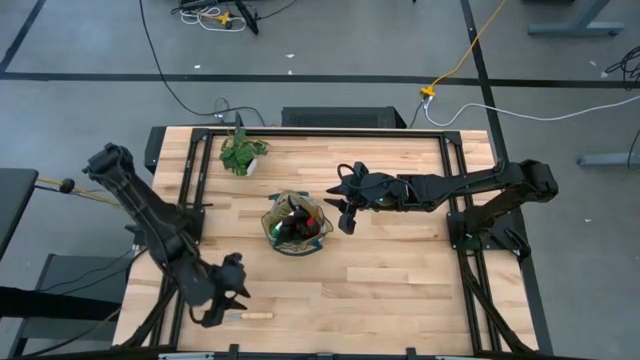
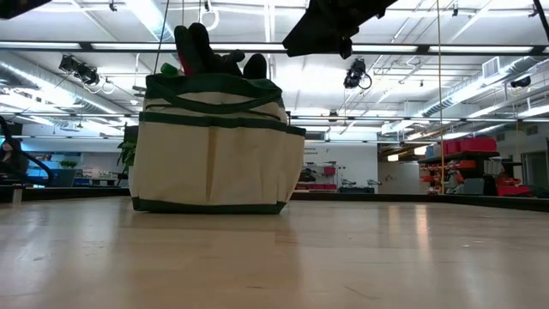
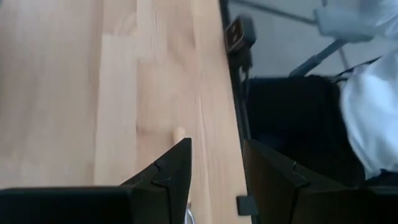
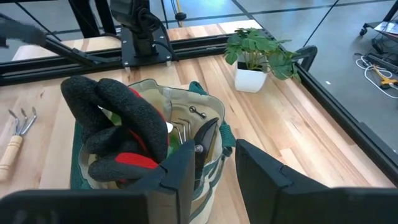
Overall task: Pick & Place Garden tools in Gardening bag
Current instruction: Put the hand rake into the gardening bag
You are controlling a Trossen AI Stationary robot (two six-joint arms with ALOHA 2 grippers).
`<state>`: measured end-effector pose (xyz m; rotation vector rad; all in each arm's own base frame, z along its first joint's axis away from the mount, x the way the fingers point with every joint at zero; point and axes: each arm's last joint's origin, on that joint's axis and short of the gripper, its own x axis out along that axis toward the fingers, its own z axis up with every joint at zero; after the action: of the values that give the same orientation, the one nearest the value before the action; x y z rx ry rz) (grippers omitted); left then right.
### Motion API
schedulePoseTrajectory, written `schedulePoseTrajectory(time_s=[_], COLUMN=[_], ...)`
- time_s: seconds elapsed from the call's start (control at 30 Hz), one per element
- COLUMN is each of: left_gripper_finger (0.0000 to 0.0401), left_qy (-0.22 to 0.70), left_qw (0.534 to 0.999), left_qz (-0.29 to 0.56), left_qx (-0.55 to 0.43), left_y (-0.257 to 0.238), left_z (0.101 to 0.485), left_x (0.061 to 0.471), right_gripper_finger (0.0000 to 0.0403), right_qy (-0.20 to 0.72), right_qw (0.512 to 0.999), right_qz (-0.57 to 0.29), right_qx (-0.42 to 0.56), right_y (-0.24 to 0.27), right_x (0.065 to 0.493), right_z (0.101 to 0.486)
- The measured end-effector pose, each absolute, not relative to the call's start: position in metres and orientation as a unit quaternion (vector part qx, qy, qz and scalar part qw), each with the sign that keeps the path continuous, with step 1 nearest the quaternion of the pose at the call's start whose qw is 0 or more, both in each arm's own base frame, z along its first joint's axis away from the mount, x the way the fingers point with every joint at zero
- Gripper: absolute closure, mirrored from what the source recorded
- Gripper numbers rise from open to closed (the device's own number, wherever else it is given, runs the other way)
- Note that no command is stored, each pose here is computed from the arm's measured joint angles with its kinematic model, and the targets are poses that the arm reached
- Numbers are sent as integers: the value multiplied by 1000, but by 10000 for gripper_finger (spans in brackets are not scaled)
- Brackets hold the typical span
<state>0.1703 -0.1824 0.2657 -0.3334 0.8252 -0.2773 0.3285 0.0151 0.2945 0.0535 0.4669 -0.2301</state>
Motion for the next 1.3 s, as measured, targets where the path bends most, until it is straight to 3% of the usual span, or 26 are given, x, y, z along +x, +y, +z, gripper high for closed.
schedulePoseTrajectory(time_s=[0.67,1.3], left_gripper_finger=[250,250], left_qy=[495,538], left_qw=[850,833], left_qz=[-112,-78], left_qx=[-141,-107], left_y=[-225,-232], left_z=[196,160], left_x=[189,196], right_gripper_finger=[284,284], right_qy=[227,226], right_qw=[967,967], right_qz=[-114,-114], right_qx=[28,28], right_y=[15,15], right_x=[329,329], right_z=[295,295])
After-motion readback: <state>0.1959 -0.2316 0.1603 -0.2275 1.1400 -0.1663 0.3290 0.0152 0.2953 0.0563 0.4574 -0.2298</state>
